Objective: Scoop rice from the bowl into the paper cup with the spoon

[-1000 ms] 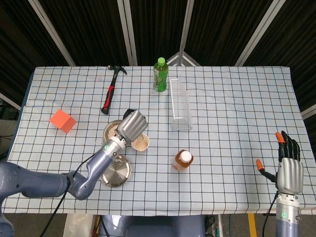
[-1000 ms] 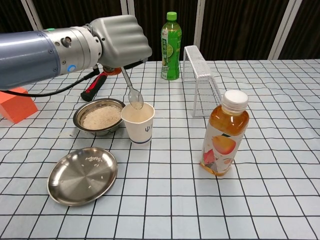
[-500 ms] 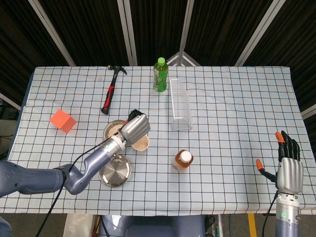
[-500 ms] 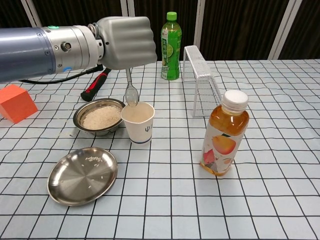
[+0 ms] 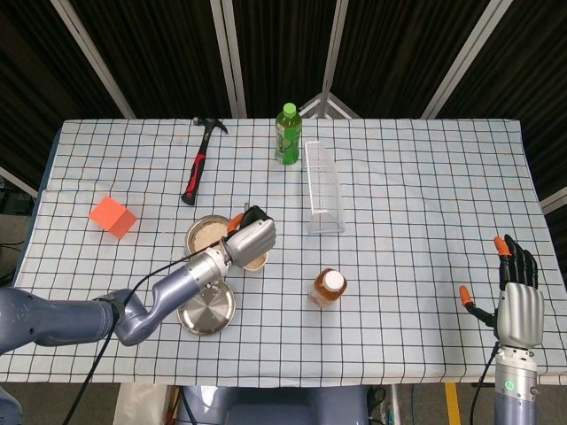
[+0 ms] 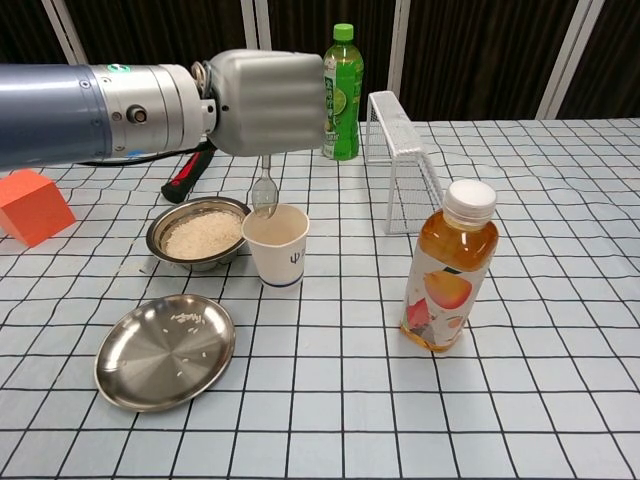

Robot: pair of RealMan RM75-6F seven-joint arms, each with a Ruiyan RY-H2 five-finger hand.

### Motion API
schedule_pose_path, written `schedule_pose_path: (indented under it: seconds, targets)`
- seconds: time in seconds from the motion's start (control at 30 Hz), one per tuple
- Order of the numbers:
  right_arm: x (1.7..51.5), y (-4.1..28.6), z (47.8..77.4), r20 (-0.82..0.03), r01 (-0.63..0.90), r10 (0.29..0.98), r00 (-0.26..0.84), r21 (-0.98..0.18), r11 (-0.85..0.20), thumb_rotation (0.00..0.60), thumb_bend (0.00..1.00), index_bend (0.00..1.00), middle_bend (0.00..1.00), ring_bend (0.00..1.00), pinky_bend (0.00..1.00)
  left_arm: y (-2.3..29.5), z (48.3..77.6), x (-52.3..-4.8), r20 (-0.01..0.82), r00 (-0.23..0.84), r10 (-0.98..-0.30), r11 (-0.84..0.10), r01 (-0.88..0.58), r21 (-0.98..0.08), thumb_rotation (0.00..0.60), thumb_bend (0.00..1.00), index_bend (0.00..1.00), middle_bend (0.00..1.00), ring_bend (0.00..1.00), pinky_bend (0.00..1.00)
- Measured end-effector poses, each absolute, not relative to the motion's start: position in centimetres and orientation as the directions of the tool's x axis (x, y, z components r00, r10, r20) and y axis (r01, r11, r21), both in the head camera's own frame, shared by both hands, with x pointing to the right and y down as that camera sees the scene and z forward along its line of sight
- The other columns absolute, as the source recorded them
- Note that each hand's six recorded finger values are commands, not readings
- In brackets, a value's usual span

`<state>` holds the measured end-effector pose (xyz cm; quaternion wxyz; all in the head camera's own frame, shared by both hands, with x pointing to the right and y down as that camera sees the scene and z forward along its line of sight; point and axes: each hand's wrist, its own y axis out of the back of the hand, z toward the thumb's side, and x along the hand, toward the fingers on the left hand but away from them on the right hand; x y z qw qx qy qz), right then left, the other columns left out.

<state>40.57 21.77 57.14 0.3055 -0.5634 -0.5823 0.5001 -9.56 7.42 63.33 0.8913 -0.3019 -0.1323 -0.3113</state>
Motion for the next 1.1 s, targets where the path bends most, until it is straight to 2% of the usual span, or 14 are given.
schedule_pose_path:
  seconds: [0.17, 0.57, 1.1]
  targets:
    - [40.6, 21.8, 57.2, -0.209, 0.352, 0.961, -0.18, -0.926, -0.135, 0.6, 0.33, 0.0, 0.0, 0.0, 0.0, 7.7, 62.9, -9.0, 0.428, 0.796, -0.429, 0.698, 0.592, -0.402, 0.6, 0.64, 0.56, 1.0, 1.0, 1.0]
    - [40.6, 21.8, 57.1, -0.209, 0.349, 0.962, -0.176, -0.927, -0.138, 0.6, 0.33, 0.0, 0.0, 0.0, 0.0, 8.6, 62.6, -8.6, 0.437, 0.807, -0.397, 0.755, 0.558, -0.344, 0.6, 0.64, 0.56, 1.0, 1.0, 1.0]
    - [40.5, 21.7, 57.1, -0.208, 0.349, 0.962, -0.175, -0.927, -0.137, 0.6, 0.33, 0.0, 0.0, 0.0, 0.0, 9.8, 62.9, -8.6, 0.46, 0.793, -0.4, 0.797, 0.548, -0.252, 0.6, 0.64, 0.56, 1.0, 1.0, 1.0]
